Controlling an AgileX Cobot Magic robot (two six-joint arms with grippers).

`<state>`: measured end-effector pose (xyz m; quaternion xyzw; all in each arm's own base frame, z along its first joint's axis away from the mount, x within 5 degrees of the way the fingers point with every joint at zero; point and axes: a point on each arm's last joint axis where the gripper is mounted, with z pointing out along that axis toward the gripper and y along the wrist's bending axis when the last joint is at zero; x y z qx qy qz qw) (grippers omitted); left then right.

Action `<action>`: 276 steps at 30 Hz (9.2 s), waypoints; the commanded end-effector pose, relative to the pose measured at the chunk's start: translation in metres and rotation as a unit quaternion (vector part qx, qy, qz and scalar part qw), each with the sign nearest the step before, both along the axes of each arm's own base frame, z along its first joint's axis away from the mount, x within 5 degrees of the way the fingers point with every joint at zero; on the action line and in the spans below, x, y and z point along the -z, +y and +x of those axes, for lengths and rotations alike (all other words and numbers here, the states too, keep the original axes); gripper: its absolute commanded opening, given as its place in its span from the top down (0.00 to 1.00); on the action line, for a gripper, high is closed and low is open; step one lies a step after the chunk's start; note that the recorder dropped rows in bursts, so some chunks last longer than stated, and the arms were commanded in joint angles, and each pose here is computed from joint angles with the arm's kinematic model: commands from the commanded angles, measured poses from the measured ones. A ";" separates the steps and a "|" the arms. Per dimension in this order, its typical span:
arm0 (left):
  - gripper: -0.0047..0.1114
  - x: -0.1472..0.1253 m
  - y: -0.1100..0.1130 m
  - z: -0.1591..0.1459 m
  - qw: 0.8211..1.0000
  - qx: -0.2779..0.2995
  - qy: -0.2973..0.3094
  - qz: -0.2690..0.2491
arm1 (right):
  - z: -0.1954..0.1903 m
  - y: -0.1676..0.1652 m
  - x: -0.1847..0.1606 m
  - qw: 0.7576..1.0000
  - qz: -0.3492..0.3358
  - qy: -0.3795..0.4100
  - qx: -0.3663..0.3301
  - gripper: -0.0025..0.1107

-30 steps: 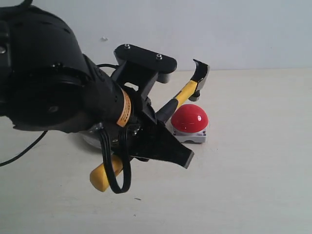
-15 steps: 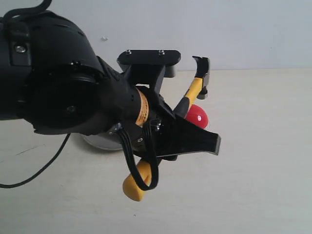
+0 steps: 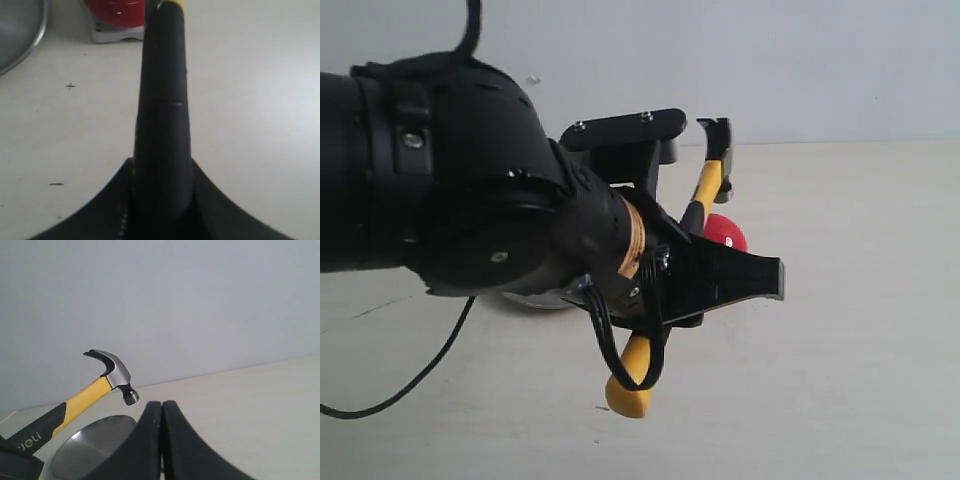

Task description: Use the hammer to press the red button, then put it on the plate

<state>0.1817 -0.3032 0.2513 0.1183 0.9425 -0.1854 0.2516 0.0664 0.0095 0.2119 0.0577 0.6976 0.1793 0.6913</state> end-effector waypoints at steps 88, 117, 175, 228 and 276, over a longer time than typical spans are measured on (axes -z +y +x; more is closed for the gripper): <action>0.96 -0.025 -0.015 -0.015 0.970 -0.050 -0.223 -0.082 | 0.000 0.000 0.001 1.000 -0.002 0.000 -0.002 0.98; 0.96 0.023 -0.021 -0.005 0.983 -0.051 -0.175 -0.030 | 0.000 0.000 0.001 1.000 -0.001 0.001 -0.002 0.98; 0.96 -0.018 0.061 0.034 0.962 0.000 -0.061 -0.267 | 0.000 0.000 0.001 1.000 0.000 0.000 0.000 0.98; 0.96 0.136 0.126 0.157 0.900 -0.183 0.035 -0.395 | 0.000 0.000 0.001 1.000 -0.001 0.000 0.000 0.98; 0.96 0.159 0.131 0.159 0.908 -0.195 0.073 -0.363 | 0.000 0.000 0.001 1.000 -0.001 0.000 0.000 0.98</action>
